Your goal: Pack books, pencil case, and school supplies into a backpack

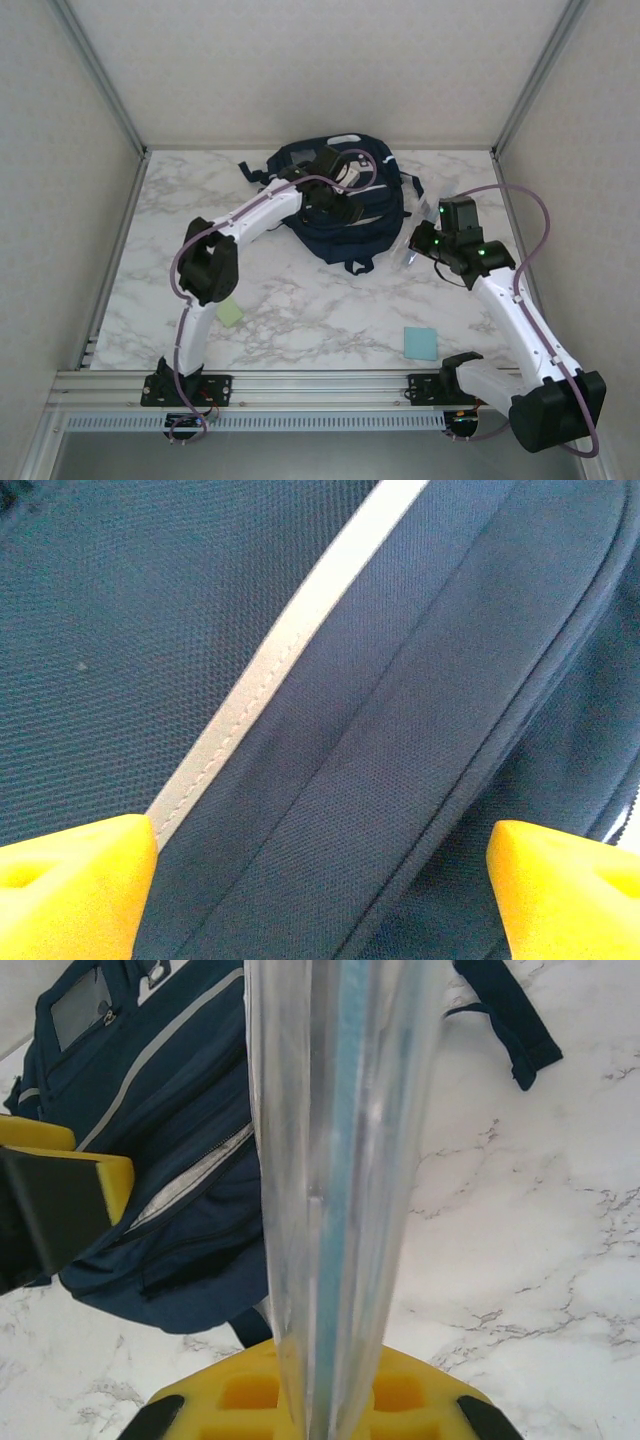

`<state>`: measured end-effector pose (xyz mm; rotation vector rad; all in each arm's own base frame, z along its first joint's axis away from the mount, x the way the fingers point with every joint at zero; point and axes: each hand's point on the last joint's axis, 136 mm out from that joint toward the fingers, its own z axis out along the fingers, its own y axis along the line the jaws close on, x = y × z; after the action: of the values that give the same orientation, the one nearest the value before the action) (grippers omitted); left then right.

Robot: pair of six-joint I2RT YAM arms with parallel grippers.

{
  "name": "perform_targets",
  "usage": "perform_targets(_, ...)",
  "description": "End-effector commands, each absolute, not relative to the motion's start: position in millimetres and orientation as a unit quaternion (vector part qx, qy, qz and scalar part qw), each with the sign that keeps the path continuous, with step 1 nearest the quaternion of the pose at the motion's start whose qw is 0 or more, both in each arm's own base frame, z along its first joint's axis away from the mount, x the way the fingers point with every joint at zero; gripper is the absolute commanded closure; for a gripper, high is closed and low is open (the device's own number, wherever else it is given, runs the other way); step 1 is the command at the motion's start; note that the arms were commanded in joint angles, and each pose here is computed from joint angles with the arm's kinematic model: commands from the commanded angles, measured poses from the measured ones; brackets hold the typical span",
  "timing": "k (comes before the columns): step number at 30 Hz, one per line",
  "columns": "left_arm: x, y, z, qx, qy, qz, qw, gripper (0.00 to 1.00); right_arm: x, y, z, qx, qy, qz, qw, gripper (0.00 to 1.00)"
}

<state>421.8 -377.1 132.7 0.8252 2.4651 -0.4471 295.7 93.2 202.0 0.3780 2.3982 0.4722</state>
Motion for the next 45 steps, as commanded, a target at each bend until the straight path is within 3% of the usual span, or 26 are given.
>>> perform_targets(1, 417.4, -376.8, 125.1, 0.336, 0.902, -0.152, 0.225, 0.15, 291.9, 85.6, 201.7, 0.151, 0.918, 0.165, 0.327, 1.0)
perform_targets(5, 436.4, -366.4, 103.0, 0.328, 0.913, -0.093, 0.224, 0.2, 291.3, 87.1, 203.8, 0.15, 0.917, 0.171, 0.329, 1.0)
perform_targets(7, 445.4, -361.3, 95.2, 0.322, 0.916, -0.07, 0.227, 0.32, 290.4, 87.3, 205.9, 0.149, 0.916, 0.174, 0.331, 1.0)
perform_targets(10, 456.4, -355.6, 91.5, 0.312, 0.919, -0.046, 0.236, 0.68, 288.5, 88.1, 209.5, 0.147, 0.914, 0.178, 0.334, 1.0)
perform_targets(11, 457.8, -355.4, 93.0, 0.311, 0.919, -0.046, 0.236, 0.89, 288.3, 87.2, 211.0, 0.148, 0.913, 0.178, 0.335, 1.0)
perform_targets(12, 457.5, -355.8, 94.3, 0.311, 0.92, -0.05, 0.235, 1.0, 287.2, 86.8, 212.1, 0.148, 0.913, 0.178, 0.337, 1.0)
perform_targets(18, 442.4, -365.7, 142.0, 0.279, 0.92, -0.152, 0.228, 1.0, 284.2, 87.9, 217.0, 0.15, 0.908, 0.189, 0.343, 1.0)
perform_targets(26, 432.5, -364.8, 237.0, 0.176, 0.898, -0.34, 0.216, 1.0, 300.1, 126.3, 214.3, 0.159, 0.883, 0.302, 0.321, 1.0)
perform_targets(35, 409.9, -378.8, 288.5, 0.144, 0.863, -0.445, 0.192, 1.0, 334.0, 164.4, 227.4, 0.187, 0.817, 0.442, 0.32, 1.0)
perform_targets(45, 402.7, -386.9, 308.5, 0.111, 0.841, -0.487, 0.208, 1.0, 381.4, 214.3, 197.6, 0.191, 0.816, 0.464, 0.287, 1.0)
